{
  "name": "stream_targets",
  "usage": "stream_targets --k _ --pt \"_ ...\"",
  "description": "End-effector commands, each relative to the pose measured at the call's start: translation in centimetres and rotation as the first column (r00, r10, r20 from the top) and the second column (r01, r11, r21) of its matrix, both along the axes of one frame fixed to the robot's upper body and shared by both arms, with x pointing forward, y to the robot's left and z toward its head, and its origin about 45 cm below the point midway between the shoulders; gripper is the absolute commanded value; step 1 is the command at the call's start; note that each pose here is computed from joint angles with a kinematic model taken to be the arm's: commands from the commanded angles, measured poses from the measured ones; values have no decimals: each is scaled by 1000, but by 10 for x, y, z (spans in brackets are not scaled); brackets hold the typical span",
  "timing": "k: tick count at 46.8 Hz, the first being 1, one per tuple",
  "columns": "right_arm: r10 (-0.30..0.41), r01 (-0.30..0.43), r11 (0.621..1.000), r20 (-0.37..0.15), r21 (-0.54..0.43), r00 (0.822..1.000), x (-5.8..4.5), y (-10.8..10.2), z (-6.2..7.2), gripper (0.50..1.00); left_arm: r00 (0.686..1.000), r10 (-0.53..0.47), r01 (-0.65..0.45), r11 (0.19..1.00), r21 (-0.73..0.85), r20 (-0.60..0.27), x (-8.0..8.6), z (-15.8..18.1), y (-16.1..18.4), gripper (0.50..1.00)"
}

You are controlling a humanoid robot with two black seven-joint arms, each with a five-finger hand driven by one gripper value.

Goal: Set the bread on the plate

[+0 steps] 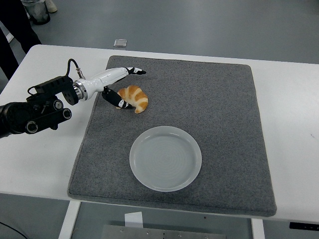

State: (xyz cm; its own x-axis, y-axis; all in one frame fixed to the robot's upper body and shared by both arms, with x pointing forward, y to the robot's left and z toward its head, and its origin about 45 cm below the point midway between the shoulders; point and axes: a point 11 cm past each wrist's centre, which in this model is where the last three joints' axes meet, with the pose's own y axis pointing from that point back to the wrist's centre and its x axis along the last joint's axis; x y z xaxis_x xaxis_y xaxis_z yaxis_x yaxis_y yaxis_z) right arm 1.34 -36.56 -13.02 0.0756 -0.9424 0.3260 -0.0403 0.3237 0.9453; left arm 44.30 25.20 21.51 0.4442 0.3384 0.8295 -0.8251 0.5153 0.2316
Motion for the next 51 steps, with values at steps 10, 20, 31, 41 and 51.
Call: stream_targets --k 10,20,31,41,51 --pt "0 0 1000 0 -1 1000 0 0 0 952 1000 12 -12 1000 -1 -8 -3 -9 2 979" --pt "0 0 1000 0 -1 1000 0 0 0 952 1000 16 -16 1000 -15 1 -3 -20 2 973" --pt "1 -1 1000 0 -2 1000 0 0 0 952 1000 2 -2 1000 -27 9 -6 -24 2 769" --pt "1 -1 1000 0 -4 1000 0 0 0 952 999 -30 31 998 -47 26 -7 -21 -1 500" --pt "1 -1 1000 -1 -4 1000 -1 -1 0 952 997 -61 63 996 -64 37 -9 -20 -4 500"
